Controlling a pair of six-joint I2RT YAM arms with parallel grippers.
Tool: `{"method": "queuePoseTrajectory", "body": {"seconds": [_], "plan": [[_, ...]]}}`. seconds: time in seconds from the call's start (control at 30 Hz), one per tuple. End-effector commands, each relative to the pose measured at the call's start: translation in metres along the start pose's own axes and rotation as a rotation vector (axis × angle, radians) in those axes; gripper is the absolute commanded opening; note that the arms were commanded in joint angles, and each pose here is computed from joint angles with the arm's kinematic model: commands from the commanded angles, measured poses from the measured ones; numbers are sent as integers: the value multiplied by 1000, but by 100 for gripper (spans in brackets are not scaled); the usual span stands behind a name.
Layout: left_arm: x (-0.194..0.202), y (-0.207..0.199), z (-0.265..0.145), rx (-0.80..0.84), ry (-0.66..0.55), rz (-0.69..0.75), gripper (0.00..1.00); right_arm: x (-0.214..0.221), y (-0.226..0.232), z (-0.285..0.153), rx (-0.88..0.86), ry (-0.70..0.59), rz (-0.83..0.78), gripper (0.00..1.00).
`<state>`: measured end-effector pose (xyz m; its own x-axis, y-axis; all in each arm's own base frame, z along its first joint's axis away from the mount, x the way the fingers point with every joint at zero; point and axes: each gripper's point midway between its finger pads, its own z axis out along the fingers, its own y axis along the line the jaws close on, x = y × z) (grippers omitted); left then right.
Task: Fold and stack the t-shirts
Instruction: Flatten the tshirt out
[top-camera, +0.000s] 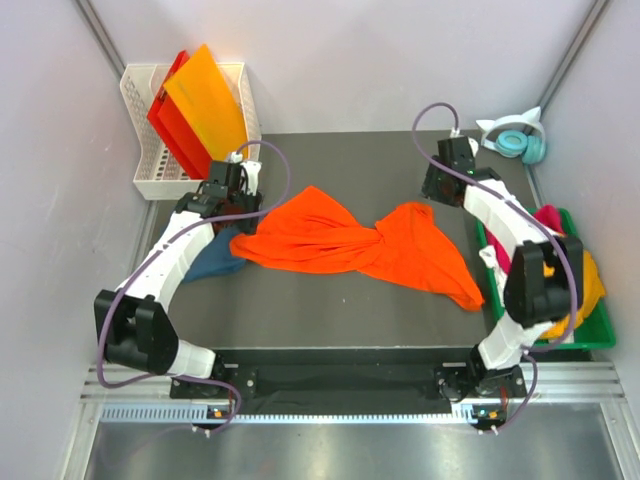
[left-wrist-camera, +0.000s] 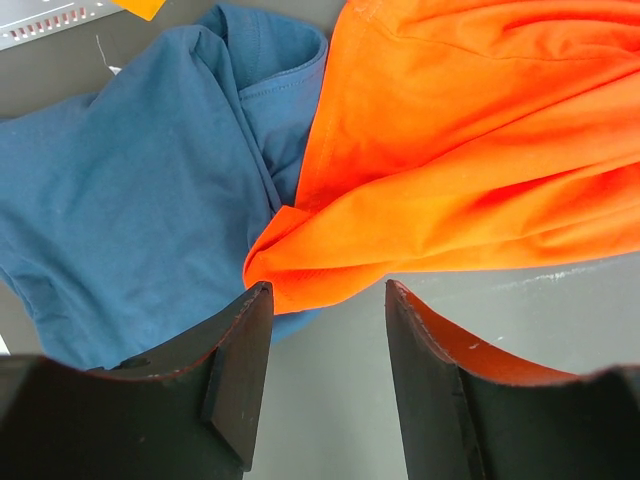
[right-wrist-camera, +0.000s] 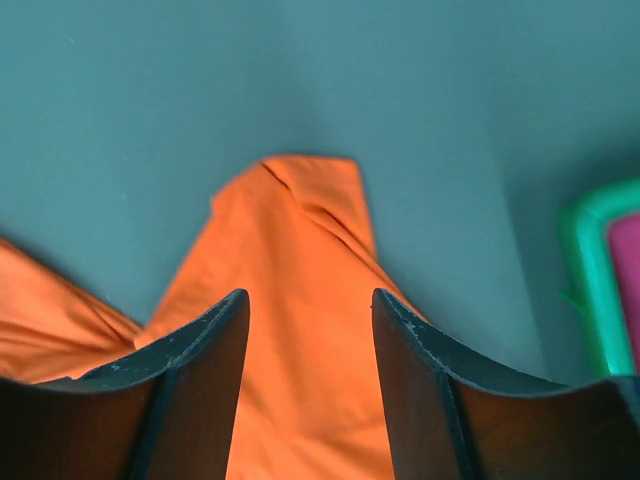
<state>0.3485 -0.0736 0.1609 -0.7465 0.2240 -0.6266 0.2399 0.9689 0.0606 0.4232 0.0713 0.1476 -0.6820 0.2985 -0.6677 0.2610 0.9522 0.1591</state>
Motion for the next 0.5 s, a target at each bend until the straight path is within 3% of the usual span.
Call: {"method": "queuePoseTrajectory", "body": {"seconds": [0.0, 0.2, 0.47], "plan": [[-18, 6, -20, -18, -68, 9, 53, -25, 45, 16, -88, -47, -51, 51], [-13, 11, -22, -47, -63, 13, 53, -2, 69, 51, -66, 12, -131, 45], [-4, 13, -17, -58, -47, 9, 53, 6, 67, 82, -16, 45, -143, 44]]}}
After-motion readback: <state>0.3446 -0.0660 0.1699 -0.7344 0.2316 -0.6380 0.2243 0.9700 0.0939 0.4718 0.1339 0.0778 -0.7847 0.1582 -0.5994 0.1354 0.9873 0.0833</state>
